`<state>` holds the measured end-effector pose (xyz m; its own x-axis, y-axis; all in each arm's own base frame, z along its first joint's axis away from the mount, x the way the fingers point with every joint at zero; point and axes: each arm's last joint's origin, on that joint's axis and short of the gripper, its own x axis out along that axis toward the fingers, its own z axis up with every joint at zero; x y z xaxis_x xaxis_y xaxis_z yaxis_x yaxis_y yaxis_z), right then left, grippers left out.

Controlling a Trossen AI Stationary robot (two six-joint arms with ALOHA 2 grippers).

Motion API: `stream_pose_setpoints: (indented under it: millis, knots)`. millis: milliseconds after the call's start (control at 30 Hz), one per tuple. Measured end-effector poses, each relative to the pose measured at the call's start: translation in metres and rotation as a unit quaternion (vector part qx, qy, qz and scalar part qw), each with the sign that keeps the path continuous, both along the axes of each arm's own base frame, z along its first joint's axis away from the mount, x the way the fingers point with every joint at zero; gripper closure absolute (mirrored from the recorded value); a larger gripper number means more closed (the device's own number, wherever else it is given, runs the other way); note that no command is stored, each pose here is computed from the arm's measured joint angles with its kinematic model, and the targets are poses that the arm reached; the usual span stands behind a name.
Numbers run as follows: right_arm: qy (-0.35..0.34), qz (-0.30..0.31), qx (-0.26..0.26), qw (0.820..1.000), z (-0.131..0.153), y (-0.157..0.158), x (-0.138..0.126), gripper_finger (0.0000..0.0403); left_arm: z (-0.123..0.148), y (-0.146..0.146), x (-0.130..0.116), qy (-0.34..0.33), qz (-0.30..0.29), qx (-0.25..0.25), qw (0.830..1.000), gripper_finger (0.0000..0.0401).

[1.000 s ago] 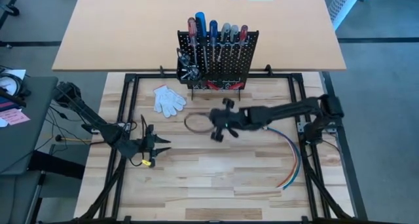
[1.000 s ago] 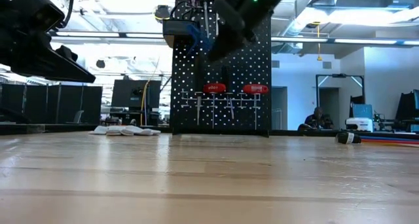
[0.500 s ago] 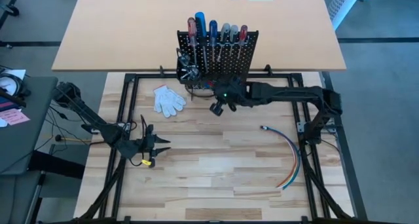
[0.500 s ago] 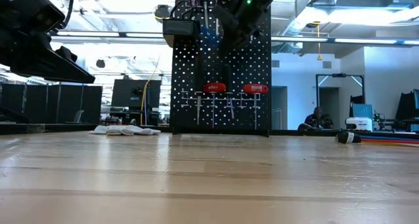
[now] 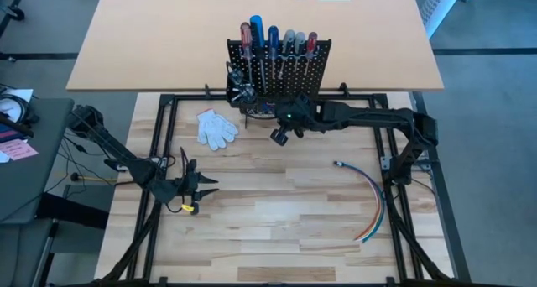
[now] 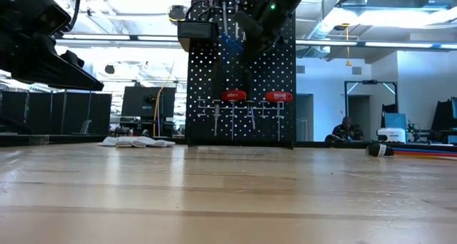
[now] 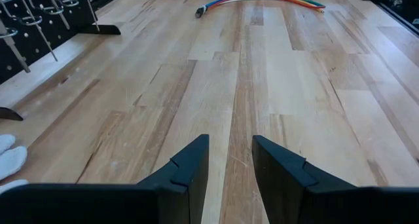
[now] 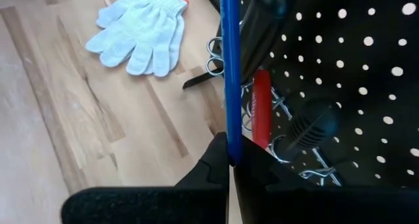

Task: Hang tools onto peg board
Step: Hang the blue pick tool on the peg board

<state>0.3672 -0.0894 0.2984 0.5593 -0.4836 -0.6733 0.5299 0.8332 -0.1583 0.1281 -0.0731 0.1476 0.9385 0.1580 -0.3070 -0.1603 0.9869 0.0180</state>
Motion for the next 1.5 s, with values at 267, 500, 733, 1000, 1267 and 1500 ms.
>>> stream_pose_setpoints:
  millis: [267,500,733,1000,1267,1500]
  knots:
    - [0.003,0.009,0.006,1.000,-0.001,0.000,0.000,0.0393,0.000,0.000,0.000,0.000,0.000,-0.001,1.000,0.0287]
    - [0.015,0.009,0.019,1.000,-0.012,-0.008,0.004,0.0393,0.000,0.000,0.000,-0.001,0.001,-0.002,1.000,0.0287]
    - [0.016,0.006,0.024,1.000,-0.026,-0.019,0.013,0.0392,0.000,0.000,0.000,0.000,0.001,-0.002,1.000,0.0287]
    - [0.011,0.003,0.023,1.000,-0.023,-0.022,0.011,0.0389,0.000,0.000,0.000,0.000,0.001,-0.001,1.000,0.0287]
    - [-0.002,0.003,0.021,1.000,0.017,-0.022,0.011,0.0388,0.000,0.000,0.000,-0.001,0.001,-0.002,1.000,0.0287]
    - [-0.001,0.004,0.039,0.999,0.031,-0.028,0.006,0.0389,0.000,0.000,0.000,-0.001,0.001,-0.002,1.000,0.0287]
